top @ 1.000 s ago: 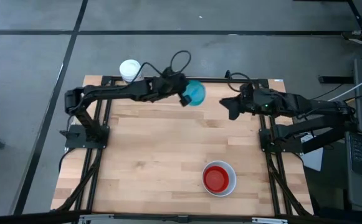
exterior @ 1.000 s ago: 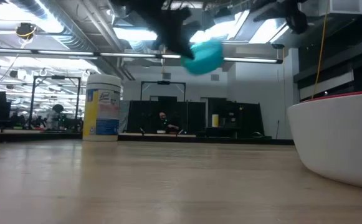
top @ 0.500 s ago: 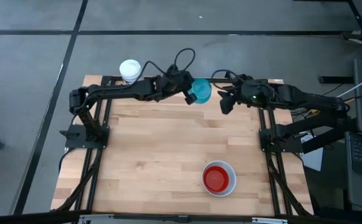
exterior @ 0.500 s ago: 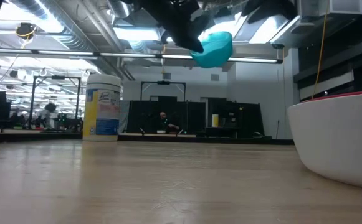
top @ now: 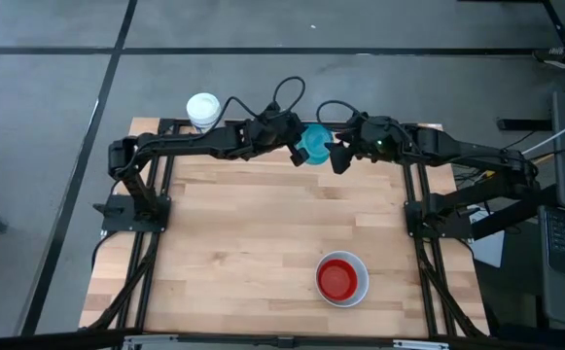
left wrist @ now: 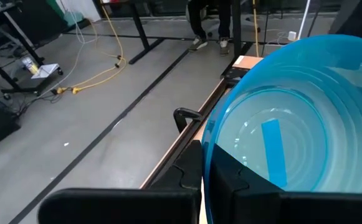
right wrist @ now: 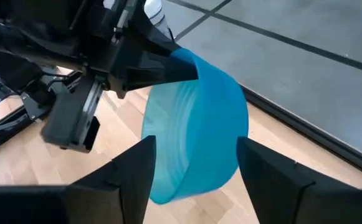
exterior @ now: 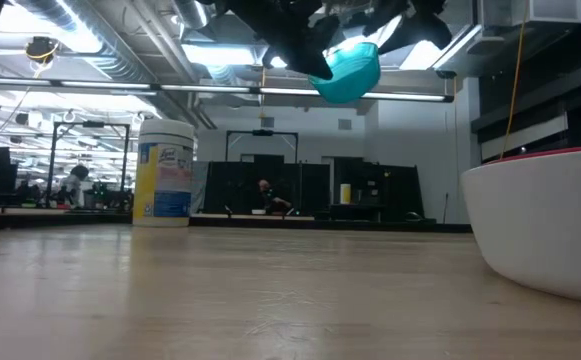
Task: Nest bowls inside each other
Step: Stack the light blue bowl on top of the red bowl
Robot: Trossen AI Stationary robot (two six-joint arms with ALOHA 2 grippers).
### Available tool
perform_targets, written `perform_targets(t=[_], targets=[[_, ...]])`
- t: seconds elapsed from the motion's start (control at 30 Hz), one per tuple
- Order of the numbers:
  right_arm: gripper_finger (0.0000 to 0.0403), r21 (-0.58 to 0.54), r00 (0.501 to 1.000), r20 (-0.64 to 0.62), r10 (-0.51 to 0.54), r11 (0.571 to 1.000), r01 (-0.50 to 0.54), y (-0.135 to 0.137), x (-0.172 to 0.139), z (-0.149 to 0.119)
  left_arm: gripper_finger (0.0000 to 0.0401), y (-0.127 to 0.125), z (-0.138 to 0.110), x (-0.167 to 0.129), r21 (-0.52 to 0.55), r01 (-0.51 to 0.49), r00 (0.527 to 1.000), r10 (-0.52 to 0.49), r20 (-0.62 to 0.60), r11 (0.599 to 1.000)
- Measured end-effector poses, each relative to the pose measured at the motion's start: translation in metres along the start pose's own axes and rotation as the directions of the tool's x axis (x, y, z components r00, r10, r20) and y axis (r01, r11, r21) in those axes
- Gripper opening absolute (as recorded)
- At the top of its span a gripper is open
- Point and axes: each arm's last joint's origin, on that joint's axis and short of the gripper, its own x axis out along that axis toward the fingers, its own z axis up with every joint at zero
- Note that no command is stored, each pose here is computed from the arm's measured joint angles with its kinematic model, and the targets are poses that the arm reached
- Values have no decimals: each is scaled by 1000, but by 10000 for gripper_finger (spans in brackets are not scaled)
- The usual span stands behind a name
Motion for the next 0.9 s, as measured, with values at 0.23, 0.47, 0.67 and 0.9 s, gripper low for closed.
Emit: perform_targets(t=[0.23,0.47,0.67,0.9], targets=[[184,10,1000,-17,8,1000,-7,3,13,0,1,-3,0,-1,9,22,1000,-22,-6,1000],[47,69,999,-36,-12,998,14,1,20,-1,2,-5,7,-19,31,42,999,-42,5,999],[8,35,1000,-16,-15,999,15,4,14,9,24,5,28,-52,-18,28,996,-26,88,999],[2,-54,999,-44,6,999,-9,8,10,12,69,57,103,-149,-124,-76,774,137,618,989]])
